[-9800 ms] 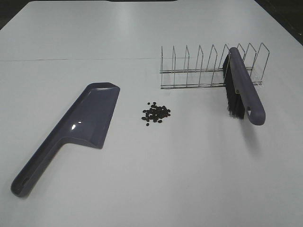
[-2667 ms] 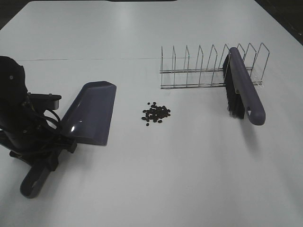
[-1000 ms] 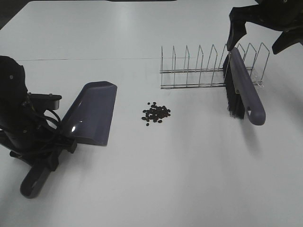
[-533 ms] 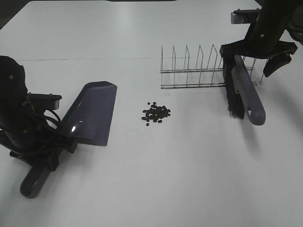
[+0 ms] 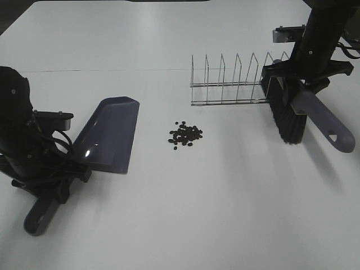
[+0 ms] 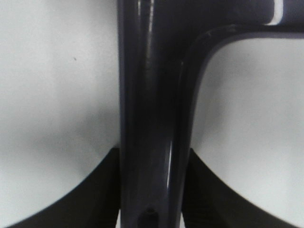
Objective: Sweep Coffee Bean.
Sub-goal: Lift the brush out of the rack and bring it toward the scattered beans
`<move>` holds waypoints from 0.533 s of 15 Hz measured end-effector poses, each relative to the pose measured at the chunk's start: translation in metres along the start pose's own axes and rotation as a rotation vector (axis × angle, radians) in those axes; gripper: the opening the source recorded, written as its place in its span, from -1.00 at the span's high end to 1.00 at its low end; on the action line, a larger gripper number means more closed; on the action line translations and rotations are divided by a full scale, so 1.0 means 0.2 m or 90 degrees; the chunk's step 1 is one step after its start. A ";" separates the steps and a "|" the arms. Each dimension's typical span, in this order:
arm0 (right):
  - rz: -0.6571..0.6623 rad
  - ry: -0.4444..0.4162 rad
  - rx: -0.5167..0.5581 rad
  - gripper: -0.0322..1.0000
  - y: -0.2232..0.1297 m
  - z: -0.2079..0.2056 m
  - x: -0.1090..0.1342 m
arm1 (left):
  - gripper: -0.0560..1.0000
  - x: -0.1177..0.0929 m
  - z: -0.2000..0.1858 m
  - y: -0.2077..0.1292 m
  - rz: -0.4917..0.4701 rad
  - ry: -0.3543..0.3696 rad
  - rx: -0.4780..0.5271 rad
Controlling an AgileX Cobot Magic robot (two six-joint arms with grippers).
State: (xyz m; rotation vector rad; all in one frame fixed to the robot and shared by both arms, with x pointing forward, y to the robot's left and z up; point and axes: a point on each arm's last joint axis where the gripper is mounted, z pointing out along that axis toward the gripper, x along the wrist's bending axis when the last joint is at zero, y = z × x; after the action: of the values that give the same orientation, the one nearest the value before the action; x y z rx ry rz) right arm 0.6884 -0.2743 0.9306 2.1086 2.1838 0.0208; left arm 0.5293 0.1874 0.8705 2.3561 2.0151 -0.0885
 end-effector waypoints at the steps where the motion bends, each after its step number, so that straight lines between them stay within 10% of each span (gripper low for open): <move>1: 0.000 -0.001 0.006 0.28 -0.01 -0.01 0.00 | 0.30 0.00 0.00 0.00 0.000 0.000 0.001; 8: 0.010 0.000 -0.064 0.28 -0.10 -0.47 -0.04 | 0.30 0.01 0.00 -0.01 0.038 0.009 0.010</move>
State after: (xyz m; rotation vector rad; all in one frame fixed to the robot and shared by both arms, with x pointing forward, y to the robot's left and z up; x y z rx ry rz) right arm 0.6613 -0.2764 1.0231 2.0709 2.1194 0.1289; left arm 0.5283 0.1888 0.8707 2.4309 1.9551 -0.0870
